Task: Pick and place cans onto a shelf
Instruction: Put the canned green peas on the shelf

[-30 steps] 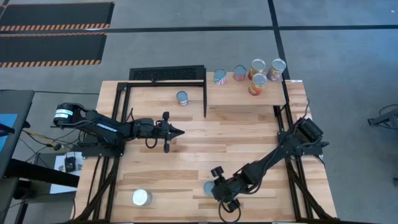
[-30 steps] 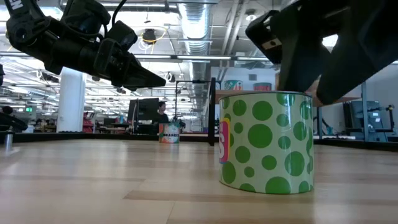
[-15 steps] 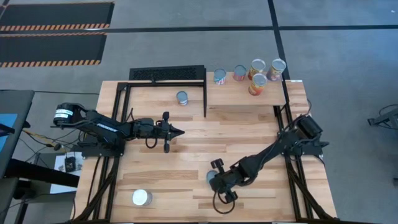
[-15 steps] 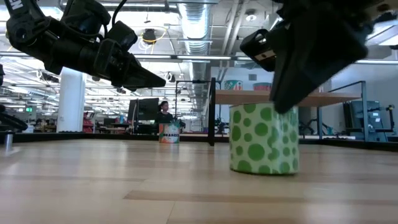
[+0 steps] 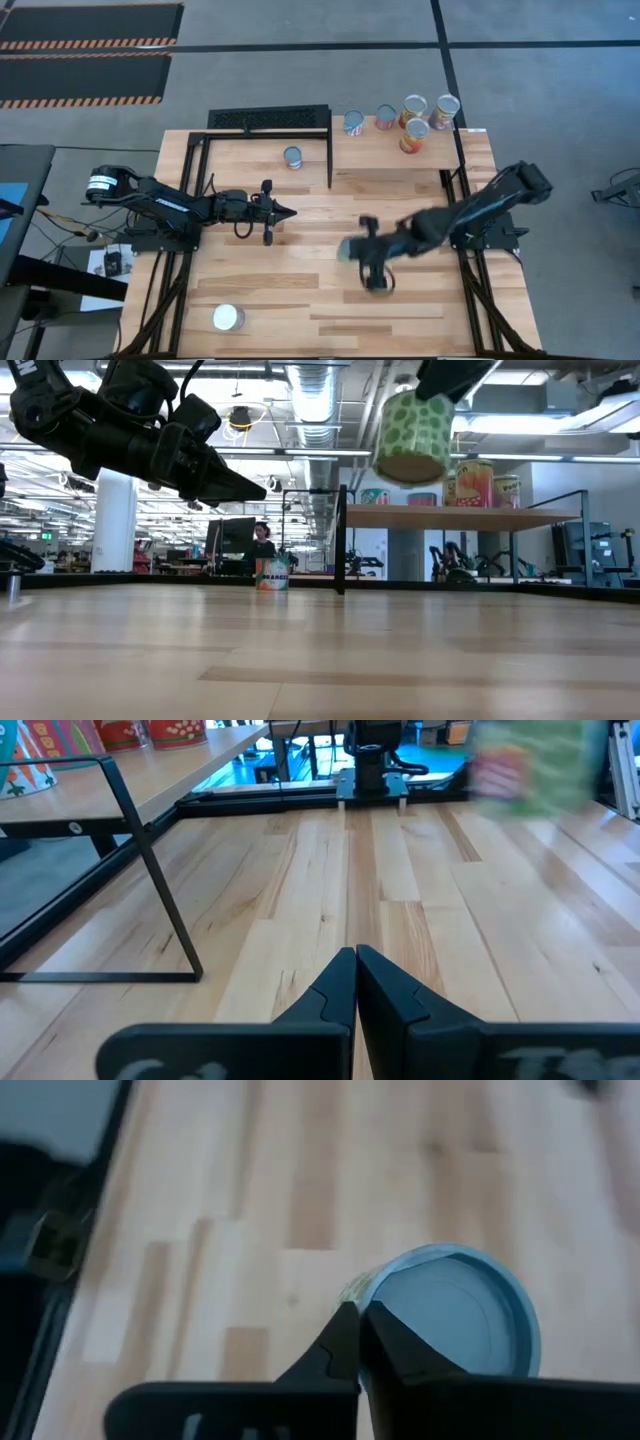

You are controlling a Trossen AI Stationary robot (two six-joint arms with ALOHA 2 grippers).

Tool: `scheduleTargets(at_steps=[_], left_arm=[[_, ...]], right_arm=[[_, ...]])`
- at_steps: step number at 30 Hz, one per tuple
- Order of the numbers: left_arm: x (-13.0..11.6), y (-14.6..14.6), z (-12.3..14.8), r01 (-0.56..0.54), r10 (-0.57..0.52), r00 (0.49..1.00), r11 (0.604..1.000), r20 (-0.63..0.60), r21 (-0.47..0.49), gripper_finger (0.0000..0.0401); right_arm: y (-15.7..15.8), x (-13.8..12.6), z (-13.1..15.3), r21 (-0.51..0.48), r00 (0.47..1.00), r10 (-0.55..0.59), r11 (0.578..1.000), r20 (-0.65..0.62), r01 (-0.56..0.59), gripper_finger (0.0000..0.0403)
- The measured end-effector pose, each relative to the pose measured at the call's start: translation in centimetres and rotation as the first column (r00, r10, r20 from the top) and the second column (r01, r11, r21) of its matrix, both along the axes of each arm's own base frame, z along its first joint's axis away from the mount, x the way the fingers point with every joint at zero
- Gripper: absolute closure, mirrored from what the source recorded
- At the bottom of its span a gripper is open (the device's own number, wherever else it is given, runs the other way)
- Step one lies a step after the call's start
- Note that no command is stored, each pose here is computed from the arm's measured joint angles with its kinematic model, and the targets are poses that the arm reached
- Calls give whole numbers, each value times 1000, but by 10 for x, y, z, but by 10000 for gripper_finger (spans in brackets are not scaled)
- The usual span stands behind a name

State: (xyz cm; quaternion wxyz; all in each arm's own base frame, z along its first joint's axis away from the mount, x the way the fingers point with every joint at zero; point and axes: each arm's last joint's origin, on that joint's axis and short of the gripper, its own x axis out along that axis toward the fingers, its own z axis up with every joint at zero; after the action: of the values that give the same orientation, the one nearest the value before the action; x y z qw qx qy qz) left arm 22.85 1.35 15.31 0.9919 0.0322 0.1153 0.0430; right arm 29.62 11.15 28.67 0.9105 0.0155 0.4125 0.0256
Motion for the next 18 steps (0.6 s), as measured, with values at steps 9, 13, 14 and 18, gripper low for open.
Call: scheduleTargets(at_steps=[9,13,14,18], left_arm=[[0,0,0,0,0,1000,1000,2,1,399],[0,0,0,0,0,1000,1000,2,1,399],[0,0,0,0,0,1000,1000,1,1,399],[0,0,0,0,0,1000,1000,-1,0,399]], right_arm=[[-68,-11,49,-112,968,-237,967,-82,227,385],[-103,-4,66,-184,950,-290,946,-117,266,387],[-113,-3,70,-198,945,-302,941,-123,275,386],[-153,1,75,-237,915,-379,910,-140,340,382]])
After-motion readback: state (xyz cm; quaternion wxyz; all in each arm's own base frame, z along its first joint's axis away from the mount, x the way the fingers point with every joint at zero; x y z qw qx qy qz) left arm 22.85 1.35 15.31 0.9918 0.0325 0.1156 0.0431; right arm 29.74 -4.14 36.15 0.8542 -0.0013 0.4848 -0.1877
